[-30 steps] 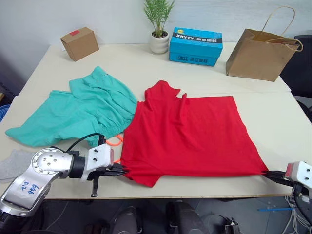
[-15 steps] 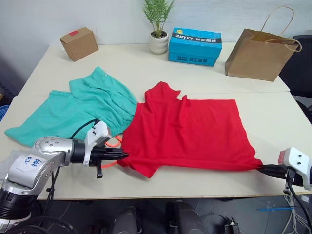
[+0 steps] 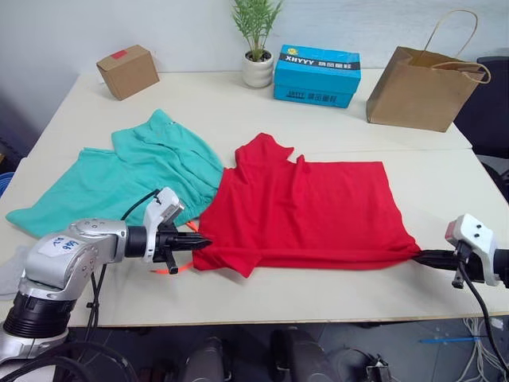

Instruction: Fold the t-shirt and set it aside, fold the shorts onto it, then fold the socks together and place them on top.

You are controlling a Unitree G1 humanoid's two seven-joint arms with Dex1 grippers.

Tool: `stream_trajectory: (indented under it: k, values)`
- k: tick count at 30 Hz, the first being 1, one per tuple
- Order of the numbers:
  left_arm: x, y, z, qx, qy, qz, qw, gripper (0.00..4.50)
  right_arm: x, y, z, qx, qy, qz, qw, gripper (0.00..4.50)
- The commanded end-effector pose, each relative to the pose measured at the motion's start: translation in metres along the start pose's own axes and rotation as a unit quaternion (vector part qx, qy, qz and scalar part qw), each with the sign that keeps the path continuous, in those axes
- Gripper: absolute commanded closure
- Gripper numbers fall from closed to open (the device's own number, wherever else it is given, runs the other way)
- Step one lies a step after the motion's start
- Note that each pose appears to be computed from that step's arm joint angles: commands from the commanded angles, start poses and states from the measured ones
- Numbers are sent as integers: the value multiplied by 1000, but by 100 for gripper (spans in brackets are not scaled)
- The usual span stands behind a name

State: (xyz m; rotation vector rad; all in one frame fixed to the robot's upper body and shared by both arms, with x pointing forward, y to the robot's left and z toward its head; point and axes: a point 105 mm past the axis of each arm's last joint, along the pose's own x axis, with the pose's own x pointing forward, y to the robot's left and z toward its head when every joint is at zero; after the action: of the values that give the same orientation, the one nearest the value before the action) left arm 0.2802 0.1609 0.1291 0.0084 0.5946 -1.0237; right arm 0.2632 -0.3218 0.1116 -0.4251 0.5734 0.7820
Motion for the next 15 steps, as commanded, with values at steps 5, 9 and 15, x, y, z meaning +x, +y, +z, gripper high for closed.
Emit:
stream_trajectory:
  k: [5, 9, 15]
  values:
    - [-4, 4, 15, -6, -44, 20, 999, 450, 3, -8, 19, 12, -52, -23, 998, 447]
    - [-3, 4, 12, -11, -45, 21, 999, 429, 1, -2, 24, 34, -65, -10, 997, 409]
    - [-12, 13, 22, 2, -100, 61, 993, 258, -24, -7, 27, 38, -76, -47, 995, 216]
